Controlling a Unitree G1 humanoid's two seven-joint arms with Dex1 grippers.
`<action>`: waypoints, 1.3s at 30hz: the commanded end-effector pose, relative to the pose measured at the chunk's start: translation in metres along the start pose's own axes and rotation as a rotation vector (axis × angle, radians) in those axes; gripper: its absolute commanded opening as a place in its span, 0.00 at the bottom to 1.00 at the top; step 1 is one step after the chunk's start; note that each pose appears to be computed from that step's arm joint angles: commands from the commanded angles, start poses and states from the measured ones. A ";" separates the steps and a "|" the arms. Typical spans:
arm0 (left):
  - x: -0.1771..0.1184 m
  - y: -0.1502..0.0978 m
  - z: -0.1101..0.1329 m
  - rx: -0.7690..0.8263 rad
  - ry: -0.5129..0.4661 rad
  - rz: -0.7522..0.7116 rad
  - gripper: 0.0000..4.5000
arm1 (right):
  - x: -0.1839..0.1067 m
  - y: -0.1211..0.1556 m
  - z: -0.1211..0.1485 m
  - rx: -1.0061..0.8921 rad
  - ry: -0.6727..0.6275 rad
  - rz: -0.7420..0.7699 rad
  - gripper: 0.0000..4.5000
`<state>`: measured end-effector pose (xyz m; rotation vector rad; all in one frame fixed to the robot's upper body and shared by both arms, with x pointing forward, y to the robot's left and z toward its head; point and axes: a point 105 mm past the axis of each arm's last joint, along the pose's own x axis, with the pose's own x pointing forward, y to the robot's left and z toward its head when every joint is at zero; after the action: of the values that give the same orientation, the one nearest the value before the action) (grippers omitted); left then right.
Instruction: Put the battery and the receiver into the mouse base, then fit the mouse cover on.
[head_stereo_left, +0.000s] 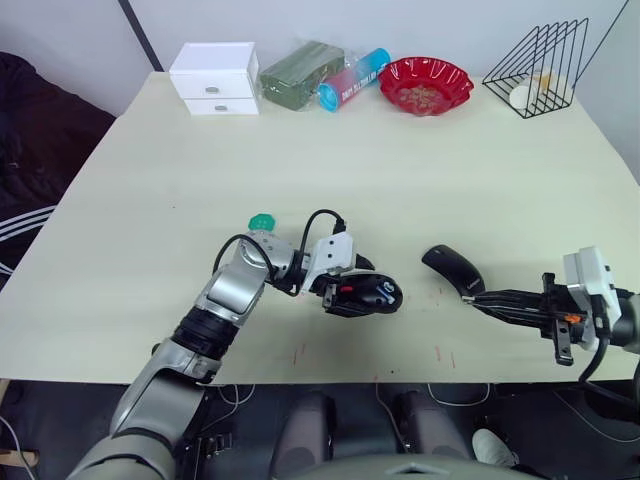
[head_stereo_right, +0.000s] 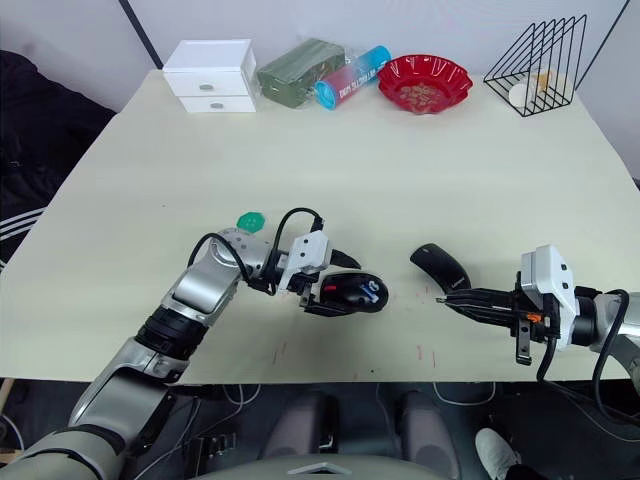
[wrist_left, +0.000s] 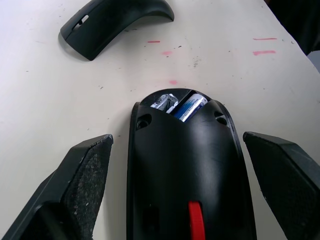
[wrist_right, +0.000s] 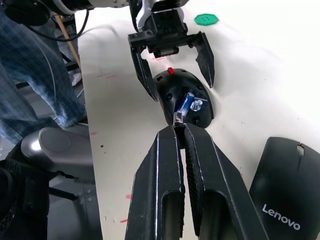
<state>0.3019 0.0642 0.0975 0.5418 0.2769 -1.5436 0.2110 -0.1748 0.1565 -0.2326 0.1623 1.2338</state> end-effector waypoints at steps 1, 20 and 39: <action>0.002 0.002 0.003 0.028 0.011 -0.005 0.99 | -0.002 -0.001 0.009 -0.050 -0.022 -0.008 0.00; 0.005 0.000 -0.011 0.004 0.040 -0.022 0.99 | -0.001 -0.004 0.009 -0.059 -0.037 -0.012 0.00; 0.005 -0.005 -0.014 -0.035 0.042 -0.004 0.65 | 0.012 0.000 0.020 -0.070 -0.035 0.020 0.00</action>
<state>0.3016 0.0638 0.0847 0.5510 0.3127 -1.5493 0.2167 -0.1676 0.1631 -0.2511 0.1168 1.2453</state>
